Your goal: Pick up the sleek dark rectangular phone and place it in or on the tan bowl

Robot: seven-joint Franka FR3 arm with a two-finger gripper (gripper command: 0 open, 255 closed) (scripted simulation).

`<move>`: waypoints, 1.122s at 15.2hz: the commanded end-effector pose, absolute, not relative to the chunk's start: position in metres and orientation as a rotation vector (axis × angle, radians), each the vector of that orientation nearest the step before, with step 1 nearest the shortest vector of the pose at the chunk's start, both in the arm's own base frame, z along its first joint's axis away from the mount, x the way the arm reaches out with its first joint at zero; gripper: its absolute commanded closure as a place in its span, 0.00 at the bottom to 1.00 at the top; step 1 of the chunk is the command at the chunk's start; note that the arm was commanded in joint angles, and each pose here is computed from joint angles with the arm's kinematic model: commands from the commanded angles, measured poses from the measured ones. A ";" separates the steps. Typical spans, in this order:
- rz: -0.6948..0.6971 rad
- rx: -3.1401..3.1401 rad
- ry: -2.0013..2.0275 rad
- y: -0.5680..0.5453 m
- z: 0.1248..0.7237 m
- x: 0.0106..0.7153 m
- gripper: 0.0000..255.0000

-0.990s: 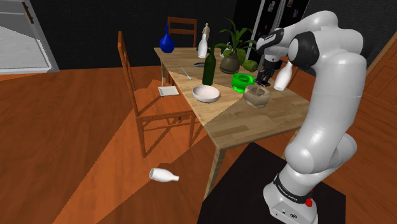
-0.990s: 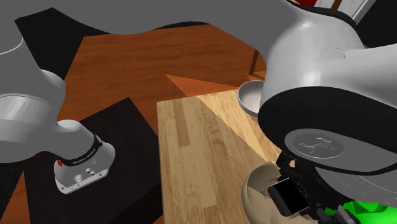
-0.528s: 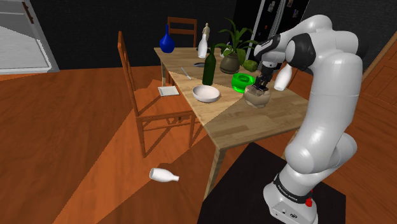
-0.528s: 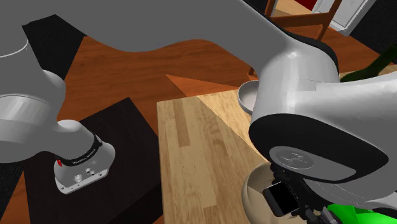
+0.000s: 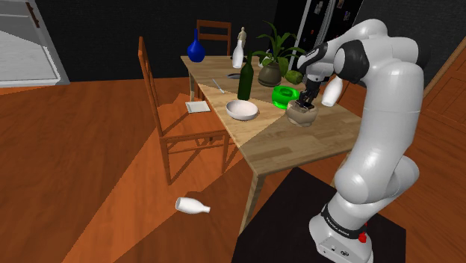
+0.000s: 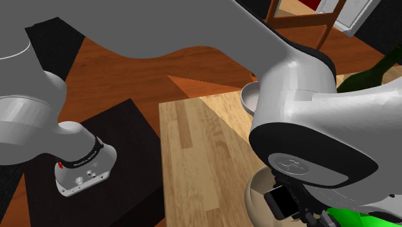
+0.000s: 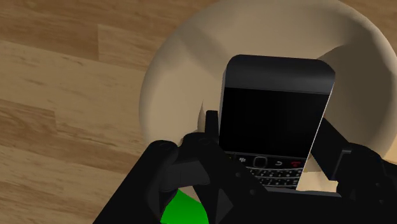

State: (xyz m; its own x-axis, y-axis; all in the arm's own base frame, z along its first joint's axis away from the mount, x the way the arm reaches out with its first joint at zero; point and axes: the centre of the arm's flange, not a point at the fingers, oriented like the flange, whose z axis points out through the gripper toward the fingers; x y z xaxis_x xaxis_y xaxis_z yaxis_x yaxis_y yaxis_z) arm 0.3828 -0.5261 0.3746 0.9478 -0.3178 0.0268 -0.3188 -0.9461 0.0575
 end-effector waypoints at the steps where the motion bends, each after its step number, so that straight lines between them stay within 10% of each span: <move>1: 0.027 3.040 -0.497 -0.526 0.375 0.383 1.00; 2: 0.027 3.040 -0.497 -0.526 0.375 0.383 0.00; 17: 0.027 3.040 -0.497 -0.523 0.425 0.382 0.00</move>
